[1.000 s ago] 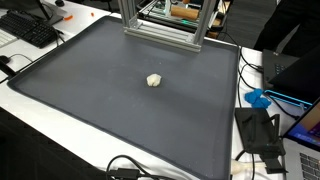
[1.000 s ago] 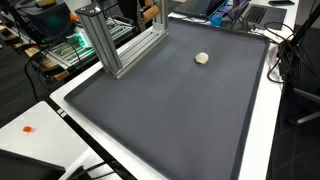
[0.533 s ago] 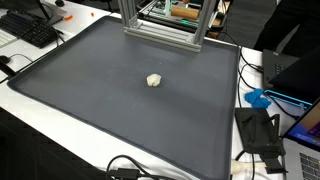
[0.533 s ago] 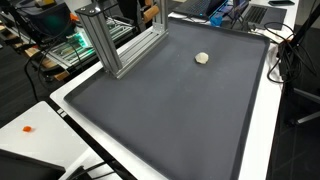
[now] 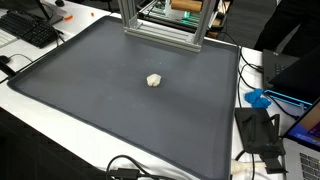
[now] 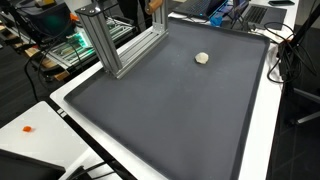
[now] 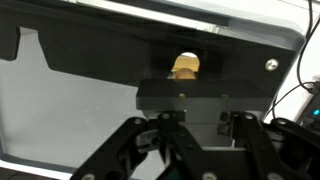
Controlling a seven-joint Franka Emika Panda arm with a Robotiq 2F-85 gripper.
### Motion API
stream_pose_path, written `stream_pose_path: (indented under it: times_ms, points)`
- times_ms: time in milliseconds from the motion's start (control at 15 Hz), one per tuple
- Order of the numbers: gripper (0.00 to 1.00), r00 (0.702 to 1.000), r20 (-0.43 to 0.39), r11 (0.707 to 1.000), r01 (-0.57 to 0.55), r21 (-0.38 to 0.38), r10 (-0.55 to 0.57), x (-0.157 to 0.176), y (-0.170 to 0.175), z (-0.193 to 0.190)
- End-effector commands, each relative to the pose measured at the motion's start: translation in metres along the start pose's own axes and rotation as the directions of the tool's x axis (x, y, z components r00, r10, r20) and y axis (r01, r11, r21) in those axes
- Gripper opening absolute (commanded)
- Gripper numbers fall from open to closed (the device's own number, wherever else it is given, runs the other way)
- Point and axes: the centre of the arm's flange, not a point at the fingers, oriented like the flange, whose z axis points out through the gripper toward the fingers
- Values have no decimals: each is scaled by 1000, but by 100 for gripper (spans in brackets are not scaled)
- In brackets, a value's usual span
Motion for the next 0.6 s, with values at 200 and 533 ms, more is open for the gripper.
stream_pose_path:
  times_ms: [200,533]
  points:
    - [22,997,-56,998,58,-24,-59,40,2,-30]
    - [22,992,-109,998,63,-1,-63,75,-5,-29]
